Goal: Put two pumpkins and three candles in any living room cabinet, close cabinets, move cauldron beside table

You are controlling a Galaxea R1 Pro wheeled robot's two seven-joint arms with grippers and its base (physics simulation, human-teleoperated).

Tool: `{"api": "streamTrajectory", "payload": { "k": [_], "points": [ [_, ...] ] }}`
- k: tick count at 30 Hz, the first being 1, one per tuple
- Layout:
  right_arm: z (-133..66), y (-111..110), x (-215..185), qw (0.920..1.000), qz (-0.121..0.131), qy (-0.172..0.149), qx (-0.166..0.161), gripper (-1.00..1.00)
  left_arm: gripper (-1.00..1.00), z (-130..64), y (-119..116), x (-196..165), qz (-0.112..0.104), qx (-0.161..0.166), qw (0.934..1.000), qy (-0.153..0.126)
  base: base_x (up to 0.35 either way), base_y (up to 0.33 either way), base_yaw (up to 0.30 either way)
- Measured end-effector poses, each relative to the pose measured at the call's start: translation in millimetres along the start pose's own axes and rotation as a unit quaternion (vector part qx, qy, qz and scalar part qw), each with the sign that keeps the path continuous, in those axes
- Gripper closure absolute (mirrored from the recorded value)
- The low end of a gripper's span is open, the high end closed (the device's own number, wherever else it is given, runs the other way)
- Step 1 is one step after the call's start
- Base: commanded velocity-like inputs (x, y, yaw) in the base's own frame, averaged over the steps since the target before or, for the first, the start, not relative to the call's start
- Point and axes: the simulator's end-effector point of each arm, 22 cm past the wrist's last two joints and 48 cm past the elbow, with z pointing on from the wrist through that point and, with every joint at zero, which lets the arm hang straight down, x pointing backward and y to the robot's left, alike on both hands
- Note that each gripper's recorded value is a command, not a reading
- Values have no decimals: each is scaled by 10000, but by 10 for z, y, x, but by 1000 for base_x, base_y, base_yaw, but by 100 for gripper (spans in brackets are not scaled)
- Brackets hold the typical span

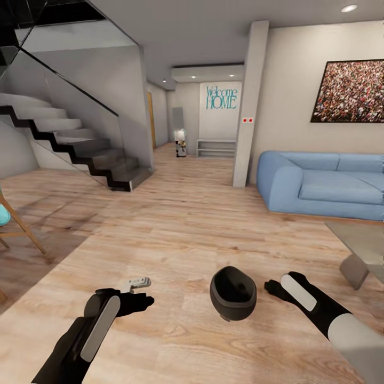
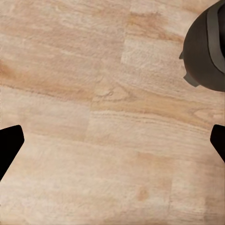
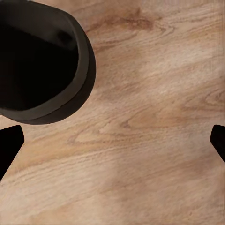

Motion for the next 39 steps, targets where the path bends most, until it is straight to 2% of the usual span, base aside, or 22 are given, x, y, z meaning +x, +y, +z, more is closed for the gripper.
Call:
{"api": "streamTrajectory", "payload": {
  "k": [8,14,29,33,36,37,39],
  "points": [
    [3,10,9,10000,2,5,-17,-100,-100,-1,16,-1,-2,-7,10000,2,0,255,-240],
    [3,67,7,9999,-5,9,-164,-100,-100,-1,18,-1,-1,-10,10000,1,0,260,-254],
    [0,81,9,9998,-38,3,-174,-100,-100,4,-47,10,13,36,10000,7,19,-2,-20],
    [-1,84,13,9998,-56,1,-172,-100,-100,59,-192,119,157,98,9998,124,162,-179,0],
    [-3,82,9,9998,-84,-11,-162,-100,-100,113,-448,242,242,244,9991,256,183,-201,0],
    [-2,72,-1,9998,-117,-34,-139,-100,-100,127,-563,287,317,297,9986,295,130,-155,0],
    [0,40,-36,9996,-233,-115,-62,-100,-100,181,-771,425,606,283,9969,409,63,-87,0]
  ]
}}
